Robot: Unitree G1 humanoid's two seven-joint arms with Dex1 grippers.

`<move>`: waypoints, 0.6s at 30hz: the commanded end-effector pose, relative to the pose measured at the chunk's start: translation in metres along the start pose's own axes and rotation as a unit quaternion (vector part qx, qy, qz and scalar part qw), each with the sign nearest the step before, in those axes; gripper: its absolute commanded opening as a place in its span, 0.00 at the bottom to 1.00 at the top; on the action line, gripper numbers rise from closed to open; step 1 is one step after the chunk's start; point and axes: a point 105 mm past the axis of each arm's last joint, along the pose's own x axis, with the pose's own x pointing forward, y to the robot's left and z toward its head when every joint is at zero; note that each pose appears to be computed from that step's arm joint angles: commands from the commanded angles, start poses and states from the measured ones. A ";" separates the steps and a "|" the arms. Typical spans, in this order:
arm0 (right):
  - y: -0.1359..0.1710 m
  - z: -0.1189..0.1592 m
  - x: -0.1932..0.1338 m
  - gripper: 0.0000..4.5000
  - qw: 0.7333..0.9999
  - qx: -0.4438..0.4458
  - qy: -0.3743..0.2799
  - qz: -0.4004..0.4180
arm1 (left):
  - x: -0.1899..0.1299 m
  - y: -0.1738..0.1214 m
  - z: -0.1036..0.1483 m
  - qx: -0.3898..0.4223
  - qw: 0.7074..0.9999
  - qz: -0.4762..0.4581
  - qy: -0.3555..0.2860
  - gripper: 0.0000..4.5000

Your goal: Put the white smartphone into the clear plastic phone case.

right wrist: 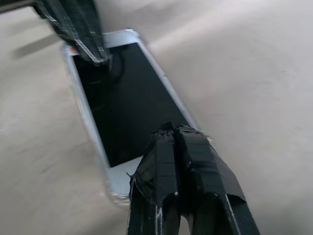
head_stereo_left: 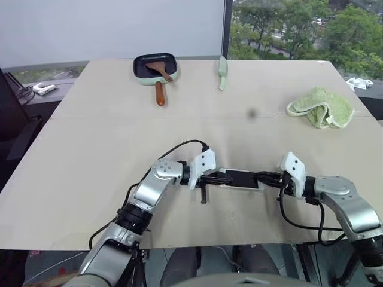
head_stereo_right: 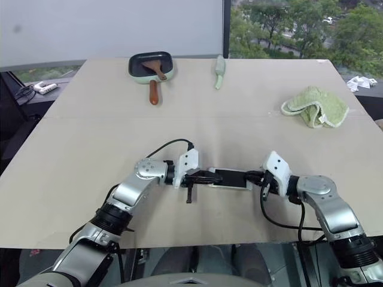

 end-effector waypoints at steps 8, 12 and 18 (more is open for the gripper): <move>0.045 -0.048 0.002 0.01 0.991 0.063 0.060 0.101 | 0.001 0.000 0.005 0.013 1.000 -0.001 -0.003 0.00; 0.044 -0.052 0.000 0.01 0.991 0.063 0.068 0.100 | 0.001 0.000 0.004 0.013 1.000 -0.001 -0.001 0.00; 0.035 -0.068 -0.004 0.01 0.989 0.080 0.107 0.070 | 0.000 0.000 0.004 0.015 1.000 -0.001 0.000 0.00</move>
